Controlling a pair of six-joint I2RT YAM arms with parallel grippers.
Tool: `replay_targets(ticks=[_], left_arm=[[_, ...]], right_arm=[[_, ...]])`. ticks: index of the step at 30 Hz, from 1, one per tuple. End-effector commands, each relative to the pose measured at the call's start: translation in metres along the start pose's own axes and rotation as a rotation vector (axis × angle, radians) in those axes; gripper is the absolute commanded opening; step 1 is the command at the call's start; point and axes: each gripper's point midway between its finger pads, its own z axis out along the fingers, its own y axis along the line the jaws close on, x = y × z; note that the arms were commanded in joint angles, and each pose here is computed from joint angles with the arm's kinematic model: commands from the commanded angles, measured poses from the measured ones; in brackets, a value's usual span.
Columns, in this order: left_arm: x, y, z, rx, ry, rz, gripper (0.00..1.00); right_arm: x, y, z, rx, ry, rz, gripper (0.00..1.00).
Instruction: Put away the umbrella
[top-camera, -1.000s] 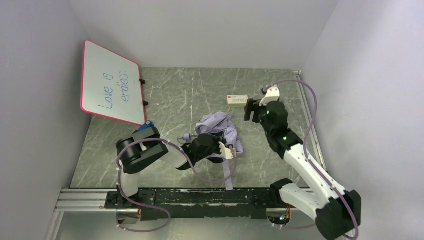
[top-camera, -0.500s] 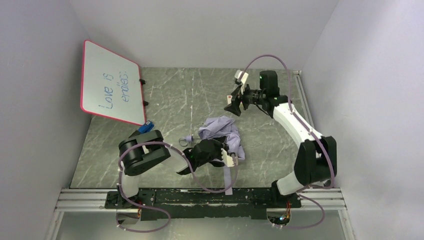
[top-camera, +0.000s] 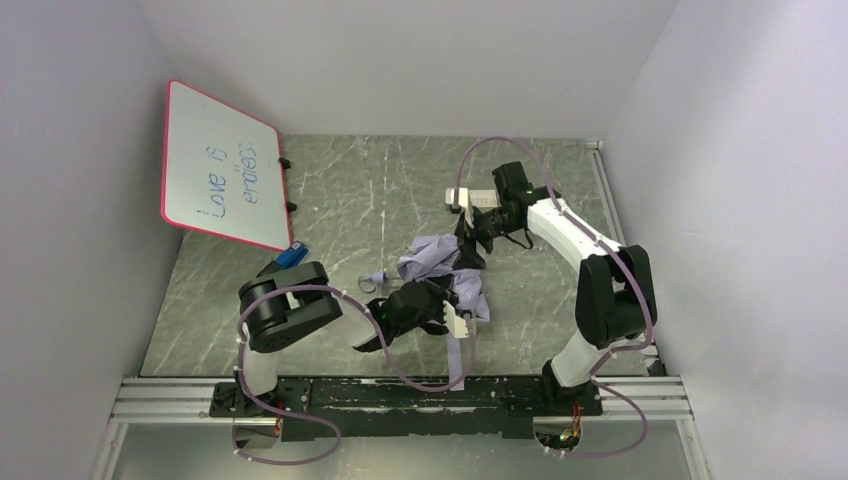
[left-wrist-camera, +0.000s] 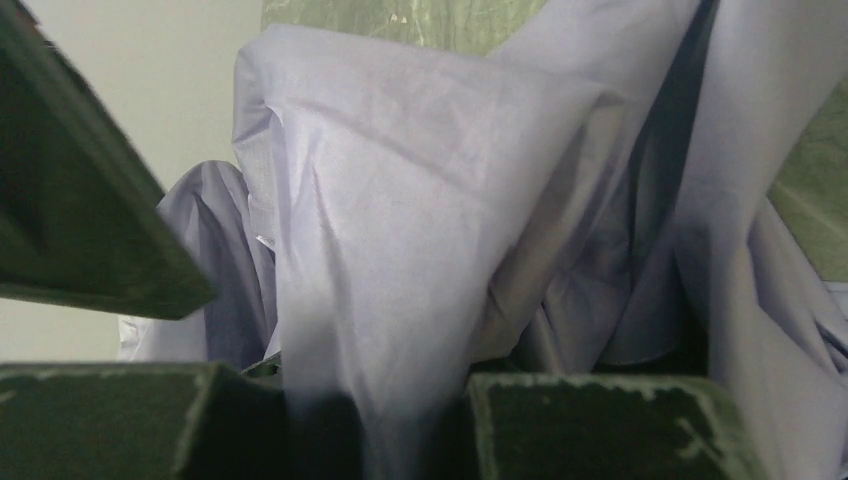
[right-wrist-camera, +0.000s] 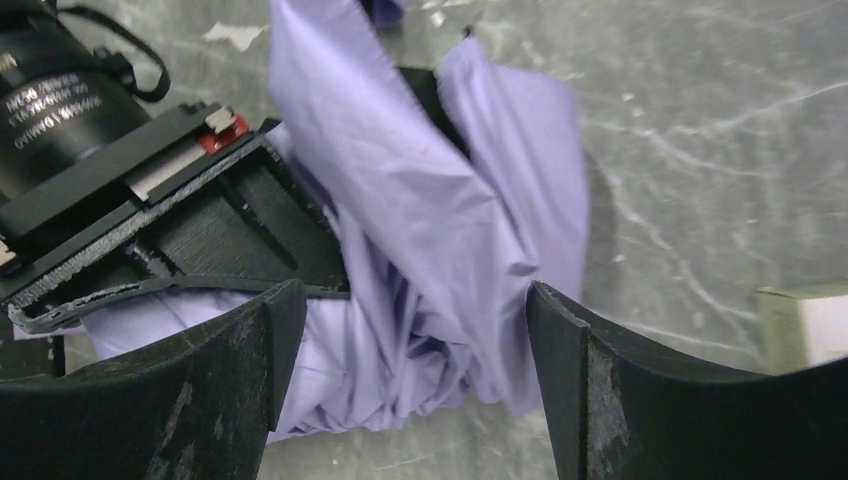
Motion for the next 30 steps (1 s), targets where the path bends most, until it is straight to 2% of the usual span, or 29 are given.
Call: replay_targets(ticks=[1, 7, 10, 12, 17, 24, 30], left_arm=[[0.004, -0.029, -0.003, 0.079, 0.009, 0.002, 0.05], [0.0, -0.02, -0.004, 0.046, 0.004, -0.014, 0.14], [-0.007, -0.003, -0.008, -0.005, -0.004, -0.046, 0.27], [-0.012, 0.011, -0.013, -0.047, -0.013, -0.067, 0.37], [-0.03, 0.048, -0.028, -0.137, -0.051, -0.123, 0.55], [-0.048, 0.083, -0.059, -0.201, -0.101, -0.211, 0.69], [-0.066, 0.11, -0.108, -0.24, -0.194, -0.443, 0.67]], right_arm=[[0.031, 0.02, 0.012, -0.049, 0.104, -0.007, 0.84], [0.075, 0.032, 0.026, -0.072, 0.253, 0.047, 0.84], [0.088, 0.031, 0.027, -0.067, 0.305, 0.06, 0.82], [0.089, 0.03, 0.027, -0.059, 0.313, 0.055, 0.81], [0.091, 0.027, 0.026, -0.046, 0.317, 0.053, 0.8], [0.089, 0.027, 0.025, -0.037, 0.31, 0.037, 0.8], [0.089, 0.026, 0.022, -0.022, 0.311, -0.003, 0.82]])
